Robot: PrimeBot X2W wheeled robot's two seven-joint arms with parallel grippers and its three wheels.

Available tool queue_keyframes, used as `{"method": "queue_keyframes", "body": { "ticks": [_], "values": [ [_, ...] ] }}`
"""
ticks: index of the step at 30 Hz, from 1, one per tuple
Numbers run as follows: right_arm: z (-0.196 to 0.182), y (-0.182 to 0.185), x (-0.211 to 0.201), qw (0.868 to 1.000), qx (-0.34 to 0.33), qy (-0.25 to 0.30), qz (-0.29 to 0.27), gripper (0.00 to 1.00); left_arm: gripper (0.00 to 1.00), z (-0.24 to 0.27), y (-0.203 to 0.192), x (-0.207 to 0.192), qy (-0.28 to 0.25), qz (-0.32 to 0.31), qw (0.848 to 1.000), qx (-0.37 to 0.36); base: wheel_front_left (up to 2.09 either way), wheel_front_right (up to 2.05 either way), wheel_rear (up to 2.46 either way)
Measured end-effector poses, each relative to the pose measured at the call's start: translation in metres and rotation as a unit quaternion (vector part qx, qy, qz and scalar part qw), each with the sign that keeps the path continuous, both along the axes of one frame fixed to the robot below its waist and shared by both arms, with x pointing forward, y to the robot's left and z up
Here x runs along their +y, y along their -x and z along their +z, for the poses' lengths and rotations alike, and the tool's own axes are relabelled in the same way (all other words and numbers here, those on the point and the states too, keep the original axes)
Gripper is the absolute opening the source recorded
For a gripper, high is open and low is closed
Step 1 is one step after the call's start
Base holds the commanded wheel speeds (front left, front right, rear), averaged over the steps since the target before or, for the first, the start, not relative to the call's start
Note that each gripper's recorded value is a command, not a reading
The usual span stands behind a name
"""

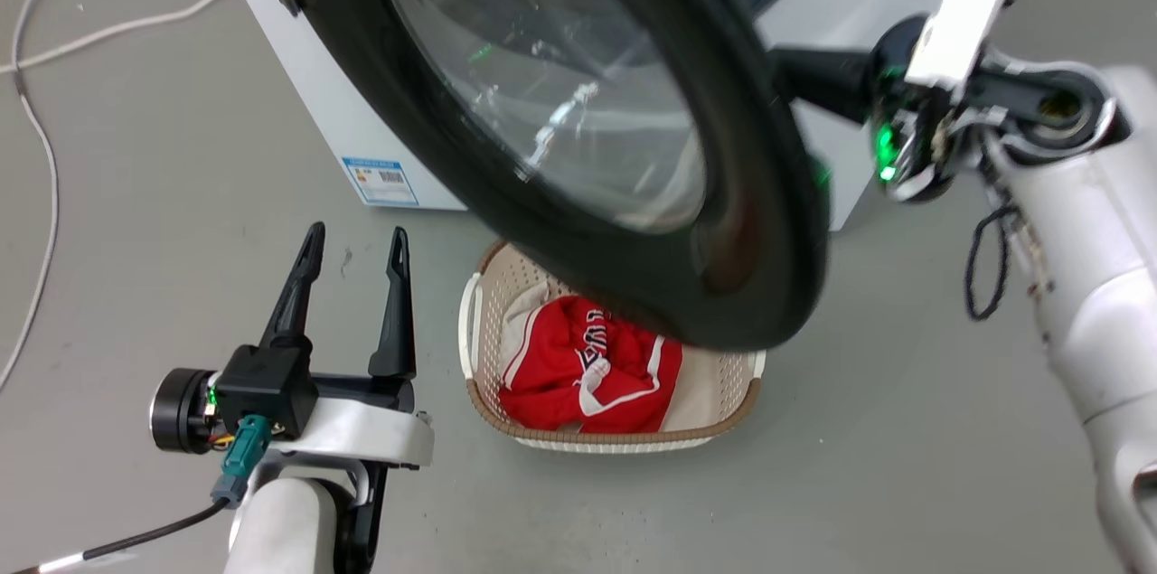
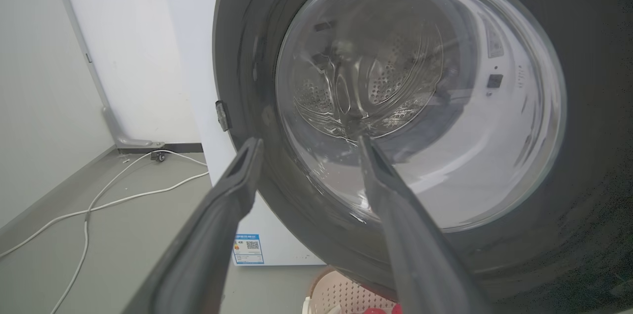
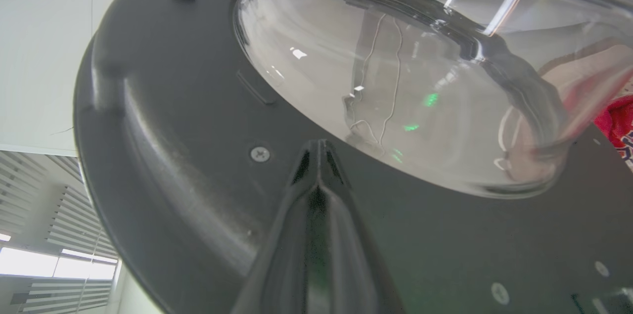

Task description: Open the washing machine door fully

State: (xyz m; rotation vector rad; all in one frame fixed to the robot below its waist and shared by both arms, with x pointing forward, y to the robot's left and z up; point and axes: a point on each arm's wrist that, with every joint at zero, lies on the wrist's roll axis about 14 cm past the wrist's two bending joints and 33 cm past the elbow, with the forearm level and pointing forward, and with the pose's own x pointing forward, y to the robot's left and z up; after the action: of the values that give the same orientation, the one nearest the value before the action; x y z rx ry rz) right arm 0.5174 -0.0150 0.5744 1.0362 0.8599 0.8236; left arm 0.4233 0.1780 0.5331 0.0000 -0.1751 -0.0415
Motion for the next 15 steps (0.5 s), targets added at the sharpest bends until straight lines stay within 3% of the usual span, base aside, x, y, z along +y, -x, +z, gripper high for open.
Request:
{"method": "queue_keyframes", "body": {
  "ticks": [15],
  "values": [
    [0.006, 0.105, 0.074, 0.986, -0.017, -0.019, 0.166, 0.0, 1.0, 0.016, 0.029, -0.002, 0.002, -0.005, 1.0, -0.017, 0.0, 0.0, 0.0]
  ]
}}
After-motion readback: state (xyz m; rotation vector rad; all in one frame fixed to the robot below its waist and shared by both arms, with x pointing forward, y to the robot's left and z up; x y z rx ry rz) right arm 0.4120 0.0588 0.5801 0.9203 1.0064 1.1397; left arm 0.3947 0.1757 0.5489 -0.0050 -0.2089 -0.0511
